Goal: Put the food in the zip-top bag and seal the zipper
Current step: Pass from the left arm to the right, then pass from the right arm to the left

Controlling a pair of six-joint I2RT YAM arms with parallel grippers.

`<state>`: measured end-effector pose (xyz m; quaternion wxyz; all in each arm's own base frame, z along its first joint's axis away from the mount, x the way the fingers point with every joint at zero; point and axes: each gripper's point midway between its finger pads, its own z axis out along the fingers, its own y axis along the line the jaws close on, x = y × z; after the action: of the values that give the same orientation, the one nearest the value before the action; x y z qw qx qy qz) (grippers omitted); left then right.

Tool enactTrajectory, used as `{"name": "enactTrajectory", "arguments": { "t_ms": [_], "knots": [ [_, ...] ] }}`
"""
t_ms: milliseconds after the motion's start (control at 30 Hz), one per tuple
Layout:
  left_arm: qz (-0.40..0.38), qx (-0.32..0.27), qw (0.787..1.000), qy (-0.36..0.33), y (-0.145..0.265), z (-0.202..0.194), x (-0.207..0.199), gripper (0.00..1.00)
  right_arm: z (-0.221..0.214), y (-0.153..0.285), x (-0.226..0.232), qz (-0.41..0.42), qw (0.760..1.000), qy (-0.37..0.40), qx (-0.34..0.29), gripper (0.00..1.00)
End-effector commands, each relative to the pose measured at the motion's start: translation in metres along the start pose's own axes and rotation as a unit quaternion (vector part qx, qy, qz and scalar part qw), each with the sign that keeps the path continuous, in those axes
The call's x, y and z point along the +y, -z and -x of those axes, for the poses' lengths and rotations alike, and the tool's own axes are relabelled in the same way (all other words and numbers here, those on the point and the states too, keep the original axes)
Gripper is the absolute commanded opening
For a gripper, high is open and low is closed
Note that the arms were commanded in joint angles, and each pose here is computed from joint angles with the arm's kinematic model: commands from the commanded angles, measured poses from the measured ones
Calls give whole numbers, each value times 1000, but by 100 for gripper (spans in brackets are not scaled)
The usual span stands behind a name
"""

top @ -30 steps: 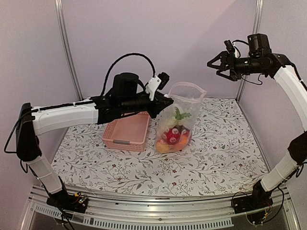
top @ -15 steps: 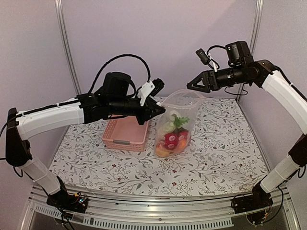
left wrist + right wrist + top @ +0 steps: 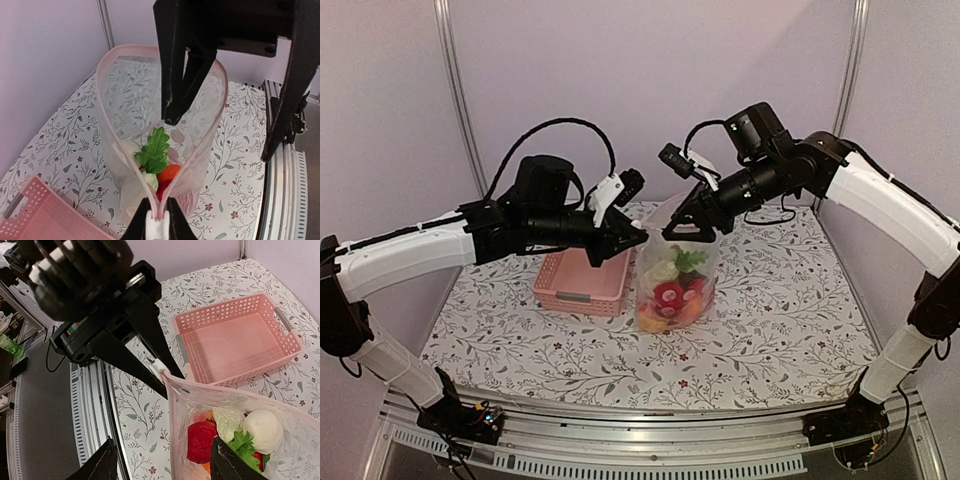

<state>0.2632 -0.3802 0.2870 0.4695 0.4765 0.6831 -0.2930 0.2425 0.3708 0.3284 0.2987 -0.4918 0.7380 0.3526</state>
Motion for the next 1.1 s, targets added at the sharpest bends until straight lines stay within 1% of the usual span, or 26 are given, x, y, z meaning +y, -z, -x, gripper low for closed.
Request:
{"name": "enactTrajectory", "arguments": {
  "t_ms": [0, 100, 133, 167, 233, 267, 300, 367, 400, 467, 600, 733, 833, 933, 1000, 1067],
  "knots": [
    [-1, -17, 1000, 9, 12, 7, 5, 12, -7, -14, -11, -33, 999, 16, 29, 55],
    [-4, -34, 999, 11, 13, 11, 6, 12, -3, -18, -15, -36, 999, 15, 29, 41],
    [-4, -35, 999, 11, 13, 11, 7, 12, -1, -18, -15, -38, 999, 16, 27, 36],
    [-3, -36, 999, 12, 13, 11, 8, 12, 2, -19, -17, -41, 999, 16, 24, 27],
    [-3, -40, 999, 20, 13, 12, 10, 16, 9, -19, -20, -47, 999, 17, 17, 11],
    [-2, -44, 999, 24, 13, 12, 11, 18, 11, -19, -21, -51, 998, 18, 15, 4],
    [1, -50, 998, 29, 14, 12, 13, 22, 14, -18, -23, -55, 998, 19, 13, 1],
    [7, -67, 997, 43, 17, 14, 16, 33, 19, -17, -25, -61, 998, 20, 8, 0],
    [9, -79, 996, 47, 19, 16, 17, 35, 22, -16, -25, -63, 998, 20, 3, 0],
    [7, -99, 993, 56, 19, 20, 18, 35, 28, -10, -22, -65, 998, 22, -9, 0],
    [9, -114, 991, 75, 17, 21, 23, 30, 33, -4, -19, -65, 997, 23, -18, 0],
    [25, -134, 987, 86, 16, 23, 33, 26, 31, -8, -17, -52, 998, 16, -15, 0],
    [25, -141, 986, 90, 13, 23, 38, 18, 33, -9, -15, -46, 999, 13, -18, 0],
    [21, -141, 985, 93, 11, 22, 41, 14, 35, -7, -15, -47, 999, 12, -21, 0],
    [21, -144, 985, 92, 12, 22, 41, 13, 37, -6, -15, -49, 998, 12, -23, 0],
    [15, -144, 985, 90, 10, 21, 41, 17, 38, -6, -15, -48, 998, 10, -25, 0]
  ]
}}
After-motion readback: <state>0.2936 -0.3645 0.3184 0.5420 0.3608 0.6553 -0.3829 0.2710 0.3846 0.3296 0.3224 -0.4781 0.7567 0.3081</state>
